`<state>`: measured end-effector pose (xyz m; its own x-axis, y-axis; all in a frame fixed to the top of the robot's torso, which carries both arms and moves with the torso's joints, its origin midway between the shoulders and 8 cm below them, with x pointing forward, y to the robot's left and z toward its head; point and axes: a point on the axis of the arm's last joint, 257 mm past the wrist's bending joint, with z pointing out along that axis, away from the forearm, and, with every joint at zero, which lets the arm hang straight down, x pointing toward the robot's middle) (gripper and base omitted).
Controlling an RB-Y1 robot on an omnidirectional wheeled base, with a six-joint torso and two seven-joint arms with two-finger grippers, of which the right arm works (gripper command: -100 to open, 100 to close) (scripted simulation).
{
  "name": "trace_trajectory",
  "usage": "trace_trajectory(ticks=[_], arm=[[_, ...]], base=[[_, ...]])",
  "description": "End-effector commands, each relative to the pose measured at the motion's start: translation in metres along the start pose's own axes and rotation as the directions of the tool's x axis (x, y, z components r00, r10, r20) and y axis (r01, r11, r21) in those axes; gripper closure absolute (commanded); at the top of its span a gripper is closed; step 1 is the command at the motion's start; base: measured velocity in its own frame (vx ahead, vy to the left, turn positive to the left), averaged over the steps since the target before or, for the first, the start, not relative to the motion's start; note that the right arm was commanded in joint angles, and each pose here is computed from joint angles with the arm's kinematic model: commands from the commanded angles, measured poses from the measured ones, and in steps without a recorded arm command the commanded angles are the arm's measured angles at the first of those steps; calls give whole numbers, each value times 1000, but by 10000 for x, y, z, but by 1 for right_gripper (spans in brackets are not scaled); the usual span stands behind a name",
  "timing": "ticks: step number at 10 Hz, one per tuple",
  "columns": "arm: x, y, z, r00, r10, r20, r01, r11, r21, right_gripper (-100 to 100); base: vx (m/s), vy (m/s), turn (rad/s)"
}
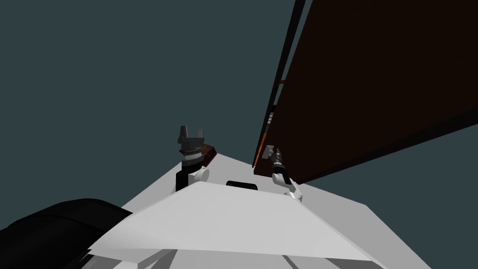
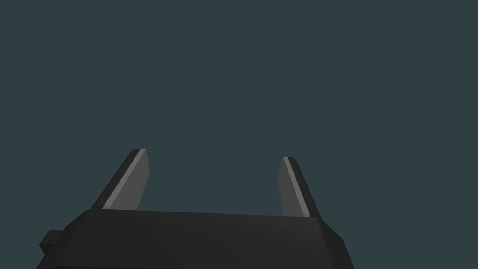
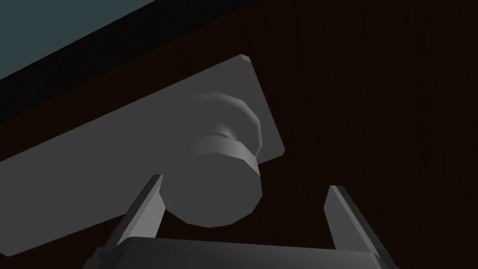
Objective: Pull the door open
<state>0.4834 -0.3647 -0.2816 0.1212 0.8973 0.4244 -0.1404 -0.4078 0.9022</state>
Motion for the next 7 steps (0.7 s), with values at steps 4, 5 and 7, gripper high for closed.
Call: trace_trajectory(ticks=[4, 5, 7], arm=[[62, -56, -6, 974, 226, 15, -226, 974, 1, -100], [69, -64, -6, 960, 279, 20, -279, 960, 0, -100], [77, -73, -6, 940, 340, 25, -340, 940, -2, -100]], base=[[-88, 15, 79], [-107, -26, 76], [-78, -42, 55]])
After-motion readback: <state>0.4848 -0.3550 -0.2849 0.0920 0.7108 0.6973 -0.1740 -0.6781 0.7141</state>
